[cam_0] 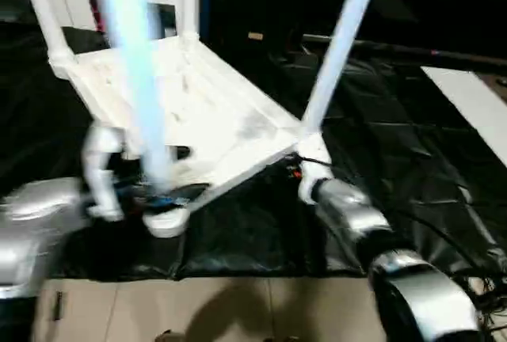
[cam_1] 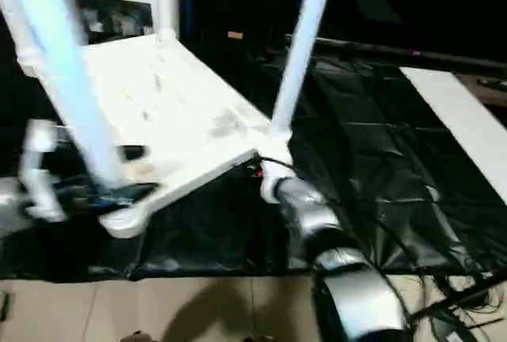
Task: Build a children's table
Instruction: Rotate table base
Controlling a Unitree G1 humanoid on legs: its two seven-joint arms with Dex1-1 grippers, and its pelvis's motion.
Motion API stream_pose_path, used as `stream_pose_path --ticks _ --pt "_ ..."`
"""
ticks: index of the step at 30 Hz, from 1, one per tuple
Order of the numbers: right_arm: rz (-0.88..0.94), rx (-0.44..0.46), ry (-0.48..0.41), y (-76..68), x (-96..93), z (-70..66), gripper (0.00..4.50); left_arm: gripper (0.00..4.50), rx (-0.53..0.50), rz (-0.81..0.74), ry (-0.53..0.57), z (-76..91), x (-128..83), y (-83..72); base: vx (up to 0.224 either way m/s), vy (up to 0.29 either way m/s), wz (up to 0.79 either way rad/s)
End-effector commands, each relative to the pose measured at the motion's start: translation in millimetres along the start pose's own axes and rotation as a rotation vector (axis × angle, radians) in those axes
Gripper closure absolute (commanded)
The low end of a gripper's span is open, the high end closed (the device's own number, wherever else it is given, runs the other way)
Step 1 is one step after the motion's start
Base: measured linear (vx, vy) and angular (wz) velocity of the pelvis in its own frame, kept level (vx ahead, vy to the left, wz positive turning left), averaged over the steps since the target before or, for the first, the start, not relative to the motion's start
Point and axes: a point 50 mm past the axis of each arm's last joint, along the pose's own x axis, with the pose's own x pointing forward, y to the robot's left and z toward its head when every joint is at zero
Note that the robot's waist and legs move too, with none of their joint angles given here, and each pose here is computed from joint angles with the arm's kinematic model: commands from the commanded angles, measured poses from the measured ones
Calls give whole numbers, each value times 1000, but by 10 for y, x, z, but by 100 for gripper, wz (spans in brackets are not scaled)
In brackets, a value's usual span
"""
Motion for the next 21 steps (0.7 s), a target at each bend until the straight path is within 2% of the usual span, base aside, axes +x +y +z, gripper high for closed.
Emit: stream_pose_path --ticks 1,11,12,14,16,17,21 --pt "-11 17 -2 11 33 51 139 0 4 -105 7 1 217 -110 0 0 0" --pt "19 -2 3 88 76 61 139 0 -12 -255 -73 -6 948 -386 0 0 0" --pt "19 -2 3 88 76 61 139 0 -12 -255 -74 -7 953 -388 0 0 0" --pt "4 -3 7 54 56 35 139 0 12 -239 -77 -26 1100 -388 0 0 0" --pt "-30 3 11 -17 20 4 139 0 52 -144 -63 -61 1287 -309 0 0 0" --pt "-30 3 11 -17 20 4 139 0 52 -144 -63 -61 1287 -309 0 0 0" --pt "-105 34 -2 -176 -59 -22 139 0 87 -60 -59 -80 1427 -198 0 0 0"
